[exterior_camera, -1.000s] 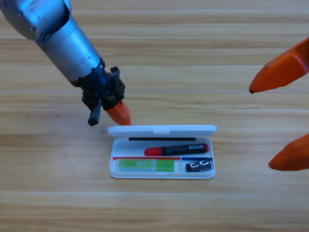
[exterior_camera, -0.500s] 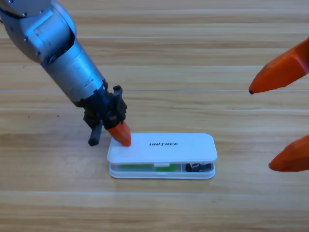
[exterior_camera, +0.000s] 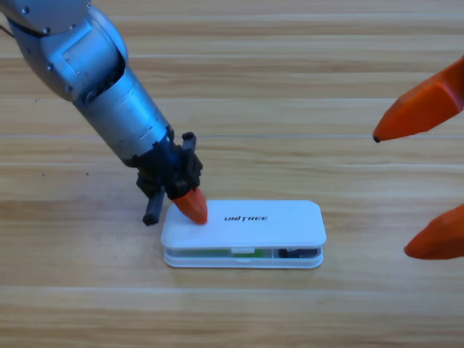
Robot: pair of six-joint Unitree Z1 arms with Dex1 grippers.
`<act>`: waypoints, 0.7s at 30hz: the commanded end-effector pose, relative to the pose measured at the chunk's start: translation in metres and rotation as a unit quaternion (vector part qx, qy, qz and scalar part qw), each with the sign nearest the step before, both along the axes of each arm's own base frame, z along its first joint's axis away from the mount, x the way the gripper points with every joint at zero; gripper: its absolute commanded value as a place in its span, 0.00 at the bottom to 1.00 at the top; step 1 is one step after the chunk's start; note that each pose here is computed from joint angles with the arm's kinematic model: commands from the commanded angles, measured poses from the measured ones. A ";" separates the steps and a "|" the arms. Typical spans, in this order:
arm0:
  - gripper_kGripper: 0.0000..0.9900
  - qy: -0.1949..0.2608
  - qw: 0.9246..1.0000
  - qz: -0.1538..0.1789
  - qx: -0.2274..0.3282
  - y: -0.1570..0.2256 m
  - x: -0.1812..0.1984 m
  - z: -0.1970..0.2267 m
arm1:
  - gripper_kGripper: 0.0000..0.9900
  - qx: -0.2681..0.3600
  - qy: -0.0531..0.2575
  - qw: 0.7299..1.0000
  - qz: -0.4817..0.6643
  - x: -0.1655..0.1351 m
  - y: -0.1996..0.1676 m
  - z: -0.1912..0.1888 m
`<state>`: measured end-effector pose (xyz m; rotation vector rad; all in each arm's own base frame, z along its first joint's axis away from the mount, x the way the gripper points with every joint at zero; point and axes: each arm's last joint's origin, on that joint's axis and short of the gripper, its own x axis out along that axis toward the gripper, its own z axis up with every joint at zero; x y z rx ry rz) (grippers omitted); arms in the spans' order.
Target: Clean up eraser and pencils
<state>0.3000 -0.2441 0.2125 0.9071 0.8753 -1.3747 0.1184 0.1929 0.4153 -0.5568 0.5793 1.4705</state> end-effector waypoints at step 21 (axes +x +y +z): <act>0.00 0.013 0.999 -0.039 0.033 -0.028 -0.018 -0.037 | 0.99 -0.017 0.022 1.000 0.001 0.011 0.007 -0.011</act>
